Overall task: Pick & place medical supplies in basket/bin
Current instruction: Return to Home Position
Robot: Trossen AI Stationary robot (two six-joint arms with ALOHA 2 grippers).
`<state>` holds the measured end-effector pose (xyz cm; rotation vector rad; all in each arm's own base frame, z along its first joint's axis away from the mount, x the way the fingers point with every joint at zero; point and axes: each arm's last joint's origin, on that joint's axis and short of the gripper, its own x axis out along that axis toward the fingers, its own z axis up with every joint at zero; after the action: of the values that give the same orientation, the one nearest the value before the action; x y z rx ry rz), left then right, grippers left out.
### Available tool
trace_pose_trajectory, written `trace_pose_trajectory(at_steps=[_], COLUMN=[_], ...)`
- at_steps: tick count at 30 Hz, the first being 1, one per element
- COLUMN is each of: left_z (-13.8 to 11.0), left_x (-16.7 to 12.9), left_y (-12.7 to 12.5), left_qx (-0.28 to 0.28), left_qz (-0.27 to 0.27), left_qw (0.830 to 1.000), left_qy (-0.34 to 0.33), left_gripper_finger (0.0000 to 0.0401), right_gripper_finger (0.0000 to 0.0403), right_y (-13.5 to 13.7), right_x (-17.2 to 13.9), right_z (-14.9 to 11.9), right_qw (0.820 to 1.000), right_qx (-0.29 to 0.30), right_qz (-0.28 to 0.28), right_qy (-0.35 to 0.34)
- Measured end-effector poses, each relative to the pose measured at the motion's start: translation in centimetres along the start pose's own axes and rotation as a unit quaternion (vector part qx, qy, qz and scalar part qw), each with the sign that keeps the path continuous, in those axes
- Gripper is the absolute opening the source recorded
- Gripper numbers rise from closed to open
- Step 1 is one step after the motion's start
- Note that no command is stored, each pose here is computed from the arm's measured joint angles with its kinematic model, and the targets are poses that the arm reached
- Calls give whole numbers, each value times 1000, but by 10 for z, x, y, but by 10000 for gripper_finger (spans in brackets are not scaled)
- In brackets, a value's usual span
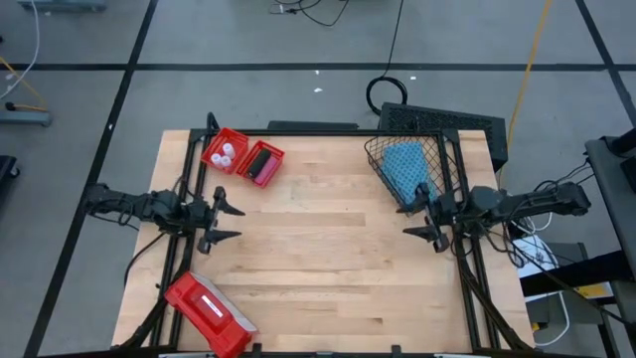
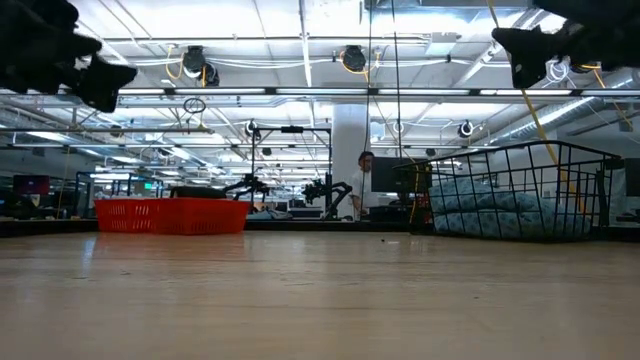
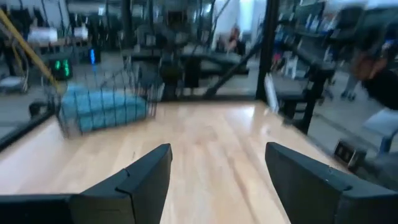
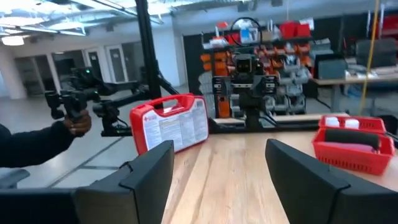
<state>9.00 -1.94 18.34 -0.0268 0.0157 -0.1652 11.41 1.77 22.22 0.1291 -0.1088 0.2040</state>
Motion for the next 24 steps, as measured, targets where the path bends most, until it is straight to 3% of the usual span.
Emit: trace_pose_trajectory(at_steps=[11, 18, 24], left_z=[-11, -12, -12], left_x=[4, 4, 4], left_y=[-1, -1, -1], left_qx=[-32, -31, -63], left_qz=[-14, -13, -12], left_qw=[999, 999, 998], left_qy=[-2, 3, 4], left_gripper_finger=[269, 269, 269], right_gripper_finger=[242, 242, 242], right_y=[0, 0, 0], right_x=[-3, -3, -3], right_z=[-29, -33, -33], right_qw=[998, 997, 997], right_qx=[-9, -16, -16], right_qz=[62, 59, 60], right_qy=[17, 39, 39])
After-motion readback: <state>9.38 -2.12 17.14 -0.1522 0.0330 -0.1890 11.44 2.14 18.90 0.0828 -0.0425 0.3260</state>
